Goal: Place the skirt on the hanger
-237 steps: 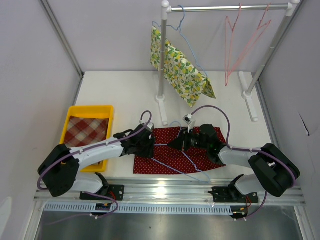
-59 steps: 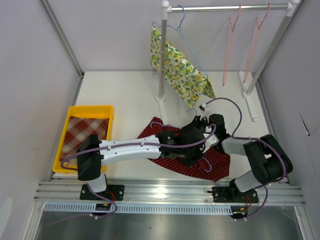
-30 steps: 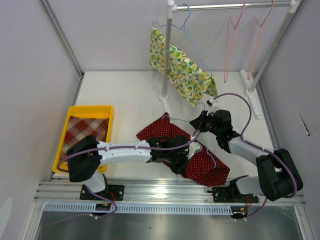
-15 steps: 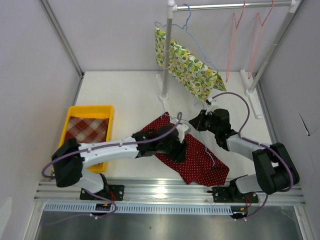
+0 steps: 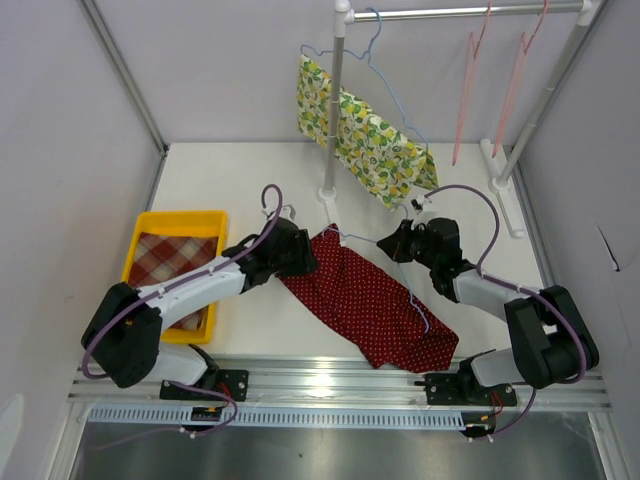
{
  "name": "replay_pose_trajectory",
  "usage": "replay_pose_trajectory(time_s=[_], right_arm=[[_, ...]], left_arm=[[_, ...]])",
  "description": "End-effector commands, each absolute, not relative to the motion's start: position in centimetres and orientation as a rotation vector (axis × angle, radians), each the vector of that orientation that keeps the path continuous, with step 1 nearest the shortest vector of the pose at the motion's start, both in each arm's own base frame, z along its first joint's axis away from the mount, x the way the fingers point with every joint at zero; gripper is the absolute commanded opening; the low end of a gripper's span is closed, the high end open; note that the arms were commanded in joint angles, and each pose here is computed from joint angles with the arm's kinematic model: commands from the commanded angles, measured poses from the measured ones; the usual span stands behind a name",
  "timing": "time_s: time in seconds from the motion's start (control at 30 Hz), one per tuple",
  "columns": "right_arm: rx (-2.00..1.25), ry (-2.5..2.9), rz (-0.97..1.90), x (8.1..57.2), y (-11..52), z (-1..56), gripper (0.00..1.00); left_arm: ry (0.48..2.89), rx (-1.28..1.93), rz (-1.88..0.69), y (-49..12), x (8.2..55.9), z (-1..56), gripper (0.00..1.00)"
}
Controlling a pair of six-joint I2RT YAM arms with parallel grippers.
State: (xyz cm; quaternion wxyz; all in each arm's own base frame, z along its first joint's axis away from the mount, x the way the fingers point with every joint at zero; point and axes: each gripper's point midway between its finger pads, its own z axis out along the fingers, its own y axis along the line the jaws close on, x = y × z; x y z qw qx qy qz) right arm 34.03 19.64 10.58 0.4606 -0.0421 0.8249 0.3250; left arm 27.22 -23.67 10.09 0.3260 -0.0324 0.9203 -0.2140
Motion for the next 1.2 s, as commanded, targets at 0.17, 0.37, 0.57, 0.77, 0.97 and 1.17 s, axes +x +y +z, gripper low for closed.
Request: replay_pose_trajectory(time_s=[0.17,0.37,0.57,0.77,0.97,1.17], right_arm=[[-0.081,2.067,0.71,34.2,18.3,9.0,0.0],[-0.079,2.061,0.72,34.3,18.4,9.3,0.0],[-0.077,2.057,0.722,34.3,18.4,9.4,0.0],[-0.073,2.052,0.722,34.4,18.3,9.6,0.0],[-0.072,2.052,0.727,34.4,18.3,9.5,0.0],[-0.076,2.041,0.739,34.4,18.4,9.8,0.0]], left_arm=[[2.388,-0.253,-0.545,-22.4,29.9,8.2,0.61],[2.417,-0.265,-0.551,-22.9,30.4,6.7,0.59],[2.44,-0.273,-0.532,-23.0,31.1,5.3,0.56],[2.44,-0.281,-0.52,-23.2,31.7,4.7,0.48],[2.434,-0.282,-0.513,-23.2,32.3,4.4,0.21],[2.432,-0.266,-0.492,-22.7,32.2,4.5,0.0]])
